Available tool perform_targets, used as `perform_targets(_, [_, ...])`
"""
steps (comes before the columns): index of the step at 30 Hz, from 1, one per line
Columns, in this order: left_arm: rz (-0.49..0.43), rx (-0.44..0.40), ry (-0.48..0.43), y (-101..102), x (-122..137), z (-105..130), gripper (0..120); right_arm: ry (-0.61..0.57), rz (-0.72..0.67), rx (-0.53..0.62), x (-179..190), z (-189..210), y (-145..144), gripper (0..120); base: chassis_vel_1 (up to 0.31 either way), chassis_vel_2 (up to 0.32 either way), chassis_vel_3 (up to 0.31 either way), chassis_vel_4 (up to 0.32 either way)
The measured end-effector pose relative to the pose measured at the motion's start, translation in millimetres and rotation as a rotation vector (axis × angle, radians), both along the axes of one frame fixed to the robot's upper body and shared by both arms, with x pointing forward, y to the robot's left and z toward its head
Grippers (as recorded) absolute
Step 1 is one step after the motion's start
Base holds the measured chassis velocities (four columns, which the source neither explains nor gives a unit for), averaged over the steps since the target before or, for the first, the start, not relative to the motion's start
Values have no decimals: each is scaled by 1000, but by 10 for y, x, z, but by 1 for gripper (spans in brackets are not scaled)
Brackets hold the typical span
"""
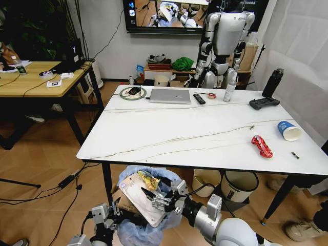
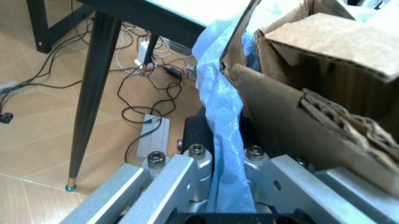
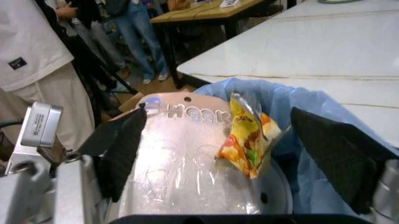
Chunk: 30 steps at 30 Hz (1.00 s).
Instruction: Pick up the trash bin and place the trash from the table into it.
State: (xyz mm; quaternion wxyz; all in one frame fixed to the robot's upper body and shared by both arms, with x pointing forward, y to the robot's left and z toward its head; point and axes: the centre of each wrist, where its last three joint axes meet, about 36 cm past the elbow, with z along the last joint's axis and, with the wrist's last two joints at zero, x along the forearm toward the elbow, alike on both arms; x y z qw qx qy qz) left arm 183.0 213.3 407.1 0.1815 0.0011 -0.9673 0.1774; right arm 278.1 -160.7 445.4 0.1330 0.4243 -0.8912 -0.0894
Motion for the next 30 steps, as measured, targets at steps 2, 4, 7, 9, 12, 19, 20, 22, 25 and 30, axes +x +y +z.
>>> perform_targets(2, [0,0,1,0,0,-3,0,-6,-6,0,4,16,-15,93,0,0,0,0])
perform_targets(4, [-3,-2,5,-10,2,-22,0,-42,-46,14,45,98,-78,99,0,0,0,0])
perform_targets(7, [-7,0,5,-10,7,-32,0,-65,-101,17,89,159,-156,100,0,0,0,0])
perform_targets(9, [-13,10,4,12,17,-41,0,-100,-172,15,129,186,-286,100,0,0,0,0])
perform_targets(12, [-21,10,2,23,27,-39,0,-146,-241,4,141,189,-416,100,0,0,0,0])
perform_targets(19, [-46,14,14,43,46,-116,0,-268,-376,-50,0,-64,-801,100,0,0,0,0])
perform_targets(20, [-51,12,15,44,53,-129,0,-281,-396,-64,-53,-128,-867,100,0,0,0,0])
perform_targets(22, [-54,12,14,44,57,-134,0,-284,-410,-74,-91,-168,-896,100,0,0,0,0])
perform_targets(25, [-68,21,14,65,70,-157,0,-315,-476,-75,-186,-317,-1012,100,0,0,0,0])
perform_targets(30, [-78,29,17,91,77,-210,0,-345,-573,-5,-329,-524,-1020,100,0,0,0,0])
